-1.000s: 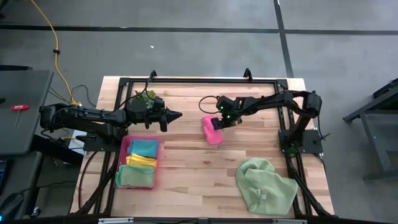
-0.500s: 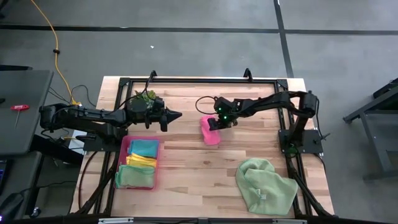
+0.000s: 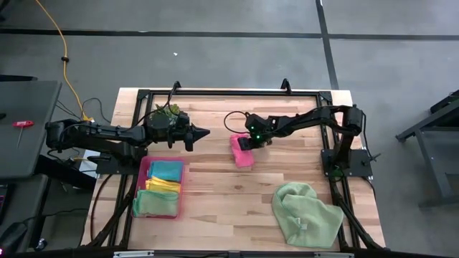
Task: Fold microfiber towels
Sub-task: Put the pink microfiber towel into the red bin
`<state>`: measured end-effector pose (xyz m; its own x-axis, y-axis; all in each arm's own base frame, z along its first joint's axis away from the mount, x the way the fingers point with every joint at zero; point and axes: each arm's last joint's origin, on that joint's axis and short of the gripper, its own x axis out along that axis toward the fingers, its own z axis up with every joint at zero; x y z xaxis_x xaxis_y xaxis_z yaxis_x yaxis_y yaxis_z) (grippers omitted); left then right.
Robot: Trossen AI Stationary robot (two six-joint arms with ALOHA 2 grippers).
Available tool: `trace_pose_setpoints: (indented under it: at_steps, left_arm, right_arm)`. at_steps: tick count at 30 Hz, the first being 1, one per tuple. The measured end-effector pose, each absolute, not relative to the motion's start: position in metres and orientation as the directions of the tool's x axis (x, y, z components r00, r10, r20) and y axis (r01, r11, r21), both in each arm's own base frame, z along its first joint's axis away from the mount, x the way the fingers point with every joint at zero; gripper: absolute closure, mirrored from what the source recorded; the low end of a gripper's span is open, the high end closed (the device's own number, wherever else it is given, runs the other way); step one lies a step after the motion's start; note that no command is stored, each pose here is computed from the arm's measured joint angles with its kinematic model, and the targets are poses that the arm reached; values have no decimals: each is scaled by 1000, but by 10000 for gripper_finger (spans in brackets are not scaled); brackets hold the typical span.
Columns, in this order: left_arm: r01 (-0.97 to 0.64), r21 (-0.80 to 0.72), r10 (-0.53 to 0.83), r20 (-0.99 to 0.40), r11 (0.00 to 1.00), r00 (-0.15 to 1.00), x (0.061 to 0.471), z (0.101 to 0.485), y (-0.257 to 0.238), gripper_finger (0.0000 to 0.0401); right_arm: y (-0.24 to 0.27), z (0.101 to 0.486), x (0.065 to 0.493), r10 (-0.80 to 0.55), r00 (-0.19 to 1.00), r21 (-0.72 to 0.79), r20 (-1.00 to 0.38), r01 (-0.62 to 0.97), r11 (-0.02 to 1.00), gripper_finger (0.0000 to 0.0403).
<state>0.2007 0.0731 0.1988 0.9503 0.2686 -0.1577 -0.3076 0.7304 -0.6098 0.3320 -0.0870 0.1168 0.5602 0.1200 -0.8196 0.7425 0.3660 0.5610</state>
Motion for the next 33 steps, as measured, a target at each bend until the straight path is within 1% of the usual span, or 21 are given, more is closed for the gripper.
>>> trace_pose_setpoints:
  at_steps: [5,6,7,10,13,16,19,21,24,27,30,33]
  left_arm:
    - [-308,-607,269,-158,732,950,201,199,73,401]
    - [-309,-603,269,-158,735,950,201,199,73,401]
    - [-309,-602,270,-157,736,950,201,199,73,401]
    - [-310,-605,272,-157,733,949,200,199,74,401]
    - [-296,-615,260,-150,731,954,199,200,77,401]
    - [-260,-632,234,-125,730,964,197,204,81,401]
    - [-231,-631,224,-92,741,970,198,215,87,401]
    - [-235,-606,241,-73,760,968,199,224,92,401]
    - [-268,-552,271,-78,789,960,204,240,101,401]
    - [-348,-483,310,-160,803,937,208,256,113,391]
    - [-392,-381,329,-220,837,918,214,274,123,365]
    - [-393,-337,333,-223,856,916,222,291,132,325]
  right_arm:
    - [-88,116,332,104,562,551,-821,730,405,364]
    - [-88,116,333,103,569,555,-816,722,413,382]
    - [-89,118,334,99,581,563,-808,710,423,391]
    - [-94,123,334,80,610,577,-788,687,441,392]
    - [-103,138,329,69,645,591,-761,646,484,399]
    - [-114,160,321,50,689,597,-723,587,546,400]
    - [-123,188,311,61,756,606,-652,472,640,401]
    - [-127,207,305,68,790,589,-609,393,706,401]
    - [-123,231,299,85,818,504,-569,266,822,402]
    - [-115,250,299,104,835,389,-540,139,911,402]
    - [-106,262,303,130,824,275,-552,33,961,402]
    - [-96,268,307,106,796,154,-595,-16,988,402]
